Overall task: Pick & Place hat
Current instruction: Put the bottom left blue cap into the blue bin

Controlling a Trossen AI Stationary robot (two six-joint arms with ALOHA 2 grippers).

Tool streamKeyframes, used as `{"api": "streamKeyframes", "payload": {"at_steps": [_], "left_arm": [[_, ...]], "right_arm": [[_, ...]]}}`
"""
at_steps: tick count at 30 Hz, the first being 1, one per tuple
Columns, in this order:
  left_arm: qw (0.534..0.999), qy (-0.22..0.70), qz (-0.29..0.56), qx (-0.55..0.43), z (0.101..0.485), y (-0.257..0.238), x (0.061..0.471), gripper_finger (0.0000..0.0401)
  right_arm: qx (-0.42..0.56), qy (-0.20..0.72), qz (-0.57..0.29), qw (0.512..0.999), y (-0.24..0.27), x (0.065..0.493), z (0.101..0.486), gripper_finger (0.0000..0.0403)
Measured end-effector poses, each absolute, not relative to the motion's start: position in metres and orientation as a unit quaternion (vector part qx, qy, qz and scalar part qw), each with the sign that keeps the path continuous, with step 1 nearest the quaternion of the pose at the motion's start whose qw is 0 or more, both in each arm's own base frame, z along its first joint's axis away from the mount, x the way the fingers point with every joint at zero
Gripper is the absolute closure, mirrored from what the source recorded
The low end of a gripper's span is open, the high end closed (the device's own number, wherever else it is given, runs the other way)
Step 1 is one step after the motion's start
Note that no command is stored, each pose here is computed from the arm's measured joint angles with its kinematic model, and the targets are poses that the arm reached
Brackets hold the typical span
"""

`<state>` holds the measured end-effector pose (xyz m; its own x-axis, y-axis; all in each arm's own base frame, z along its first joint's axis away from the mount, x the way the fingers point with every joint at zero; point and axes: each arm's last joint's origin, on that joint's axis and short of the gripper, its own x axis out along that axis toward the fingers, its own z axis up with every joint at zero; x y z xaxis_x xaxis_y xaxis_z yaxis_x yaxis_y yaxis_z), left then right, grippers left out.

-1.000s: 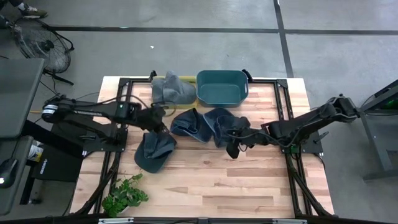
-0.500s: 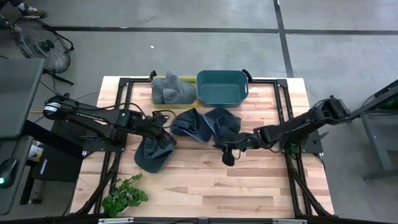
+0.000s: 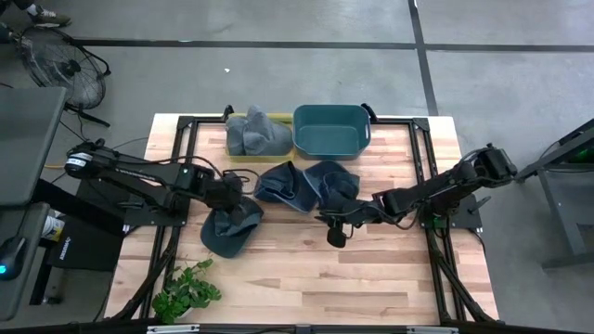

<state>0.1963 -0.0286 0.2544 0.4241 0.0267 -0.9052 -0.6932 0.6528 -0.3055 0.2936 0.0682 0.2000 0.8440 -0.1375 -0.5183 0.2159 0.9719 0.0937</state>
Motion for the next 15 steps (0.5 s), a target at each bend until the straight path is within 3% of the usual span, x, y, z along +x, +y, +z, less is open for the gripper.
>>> {"api": "streamKeyframes", "payload": {"at_steps": [6,11,15], "left_arm": [[0.686,0.541,0.343,-0.345,0.247,-0.024,0.172,0.0242],[0.678,0.541,0.364,-0.34,0.246,-0.023,0.169,0.0136],[0.665,0.552,0.375,-0.336,0.244,-0.023,0.169,0.0075]], "right_arm": [[0.074,0.266,-0.093,0.957,0.068,0.293,0.2,0.0274],[0.079,0.266,-0.091,0.956,0.068,0.293,0.2,0.0274],[0.088,0.269,-0.088,0.955,0.069,0.293,0.199,0.0274]]}}
